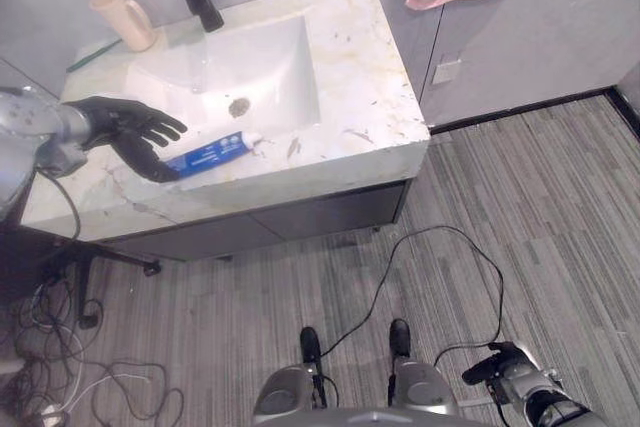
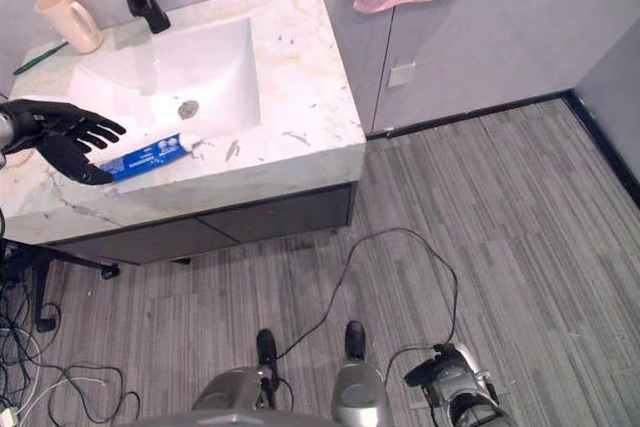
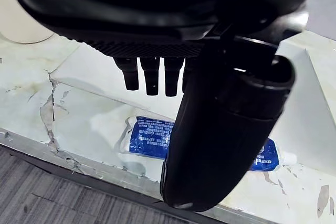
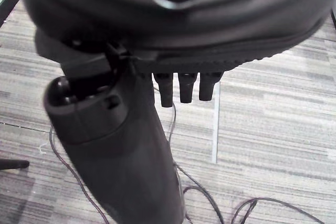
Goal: Organize the bathroom.
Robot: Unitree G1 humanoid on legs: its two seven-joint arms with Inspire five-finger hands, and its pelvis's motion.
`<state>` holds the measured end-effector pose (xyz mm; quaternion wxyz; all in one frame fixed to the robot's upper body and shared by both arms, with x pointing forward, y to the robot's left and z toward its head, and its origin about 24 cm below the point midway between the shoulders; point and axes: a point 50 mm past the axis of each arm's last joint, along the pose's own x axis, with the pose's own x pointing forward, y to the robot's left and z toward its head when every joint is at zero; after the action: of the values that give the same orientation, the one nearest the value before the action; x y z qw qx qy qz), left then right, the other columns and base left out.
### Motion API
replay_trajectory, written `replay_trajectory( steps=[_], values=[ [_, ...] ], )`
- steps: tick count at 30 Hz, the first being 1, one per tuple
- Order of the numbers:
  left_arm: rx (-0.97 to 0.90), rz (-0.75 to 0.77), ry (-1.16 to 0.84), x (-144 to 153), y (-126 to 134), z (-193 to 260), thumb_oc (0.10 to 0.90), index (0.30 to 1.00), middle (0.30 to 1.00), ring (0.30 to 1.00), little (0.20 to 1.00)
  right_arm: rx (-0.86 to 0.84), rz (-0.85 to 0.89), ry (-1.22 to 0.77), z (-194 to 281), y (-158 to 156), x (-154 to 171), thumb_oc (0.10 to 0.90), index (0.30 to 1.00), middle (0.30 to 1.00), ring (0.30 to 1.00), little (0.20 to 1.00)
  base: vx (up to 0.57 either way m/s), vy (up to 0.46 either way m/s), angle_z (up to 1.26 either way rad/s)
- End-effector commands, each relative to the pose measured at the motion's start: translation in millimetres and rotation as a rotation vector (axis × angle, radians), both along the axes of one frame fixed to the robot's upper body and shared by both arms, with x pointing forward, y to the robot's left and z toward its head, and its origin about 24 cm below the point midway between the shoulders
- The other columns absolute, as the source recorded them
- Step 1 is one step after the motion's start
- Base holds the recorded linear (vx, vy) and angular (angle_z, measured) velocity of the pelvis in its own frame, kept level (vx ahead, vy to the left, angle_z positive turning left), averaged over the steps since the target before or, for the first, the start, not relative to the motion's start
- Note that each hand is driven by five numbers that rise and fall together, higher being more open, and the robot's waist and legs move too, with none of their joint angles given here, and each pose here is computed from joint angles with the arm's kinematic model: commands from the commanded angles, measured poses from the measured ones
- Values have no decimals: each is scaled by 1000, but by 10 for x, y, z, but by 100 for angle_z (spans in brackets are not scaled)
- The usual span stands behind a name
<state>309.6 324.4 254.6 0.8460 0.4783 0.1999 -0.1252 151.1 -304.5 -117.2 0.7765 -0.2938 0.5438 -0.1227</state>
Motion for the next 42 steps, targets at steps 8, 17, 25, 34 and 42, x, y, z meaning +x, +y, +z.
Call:
replay_trajectory(
  steps=[8,17,25,34,42],
  values=[
    [74,146,-139,-327,371,471,800,900,900,900,900,-144,-61,-46,160,-375,-152,800,900,900,900,900,7,17,0],
    [80,131,-118,-366,353,452,800,900,900,900,900,-209,-83,-122,245,-449,-104,800,900,900,900,900,0,0,0],
    [100,125,-125,-393,353,424,800,900,900,900,900,-255,-67,-167,319,-499,-61,800,900,900,900,900,12,30,-3],
    [105,134,-121,-405,364,380,800,900,900,900,900,-274,-49,-172,365,-542,-48,800,900,900,900,900,20,39,-4],
    [90,161,-124,-472,418,332,800,900,900,900,900,-296,-23,-190,427,-597,-50,800,900,900,900,900,16,57,-3]
  ],
)
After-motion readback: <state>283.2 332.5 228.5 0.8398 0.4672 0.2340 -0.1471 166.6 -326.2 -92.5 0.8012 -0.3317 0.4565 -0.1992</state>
